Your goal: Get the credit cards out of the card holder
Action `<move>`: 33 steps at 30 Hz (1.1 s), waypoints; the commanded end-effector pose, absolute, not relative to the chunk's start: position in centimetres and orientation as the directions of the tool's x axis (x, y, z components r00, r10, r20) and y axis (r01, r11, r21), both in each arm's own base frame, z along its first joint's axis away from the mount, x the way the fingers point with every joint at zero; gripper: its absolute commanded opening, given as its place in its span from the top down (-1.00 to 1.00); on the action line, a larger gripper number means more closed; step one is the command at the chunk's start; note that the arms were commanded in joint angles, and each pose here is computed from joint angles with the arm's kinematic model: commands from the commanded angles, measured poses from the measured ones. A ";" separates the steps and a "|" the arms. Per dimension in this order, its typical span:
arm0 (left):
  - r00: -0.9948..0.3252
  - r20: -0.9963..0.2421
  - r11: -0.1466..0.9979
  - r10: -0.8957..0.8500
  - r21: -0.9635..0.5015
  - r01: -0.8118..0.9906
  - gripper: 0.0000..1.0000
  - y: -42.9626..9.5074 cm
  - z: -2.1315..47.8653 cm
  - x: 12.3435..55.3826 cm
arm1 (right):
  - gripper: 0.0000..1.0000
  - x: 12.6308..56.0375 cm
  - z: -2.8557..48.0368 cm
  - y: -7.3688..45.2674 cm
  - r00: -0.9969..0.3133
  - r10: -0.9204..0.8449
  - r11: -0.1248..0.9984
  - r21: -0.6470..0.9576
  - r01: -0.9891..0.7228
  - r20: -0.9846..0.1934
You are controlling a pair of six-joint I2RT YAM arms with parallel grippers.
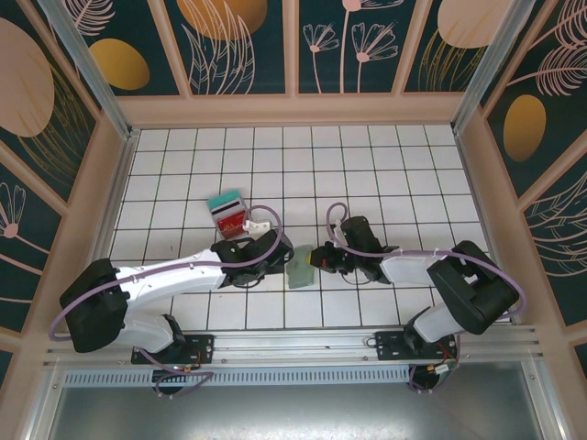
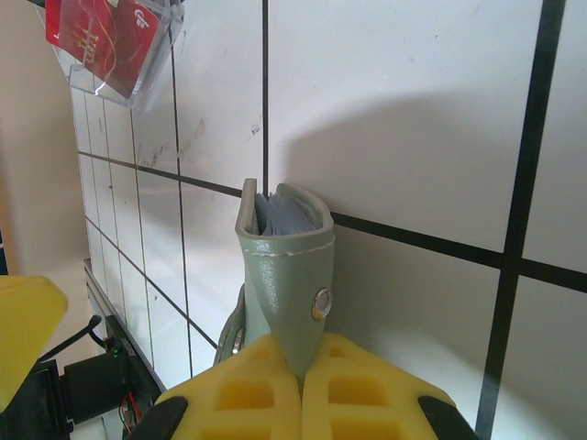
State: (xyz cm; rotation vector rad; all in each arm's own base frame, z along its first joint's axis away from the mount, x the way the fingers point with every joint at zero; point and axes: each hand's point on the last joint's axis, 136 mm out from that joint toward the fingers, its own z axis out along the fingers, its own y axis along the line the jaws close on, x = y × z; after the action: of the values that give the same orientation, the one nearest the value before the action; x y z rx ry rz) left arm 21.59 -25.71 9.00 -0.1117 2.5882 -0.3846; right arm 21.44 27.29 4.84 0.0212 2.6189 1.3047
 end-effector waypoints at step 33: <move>-0.925 -0.367 0.992 0.098 -0.033 0.118 1.00 -27.4 2.5 22.0 | 1.00 22.1 5.0 27.2 -0.972 0.097 0.631 0.769 -0.106 -0.214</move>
State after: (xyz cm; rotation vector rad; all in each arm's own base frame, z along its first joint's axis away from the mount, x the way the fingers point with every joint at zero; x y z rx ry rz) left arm 21.80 -31.61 4.47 0.1957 2.7330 -0.3731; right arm 21.60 27.12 4.75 0.0111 2.6238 1.2753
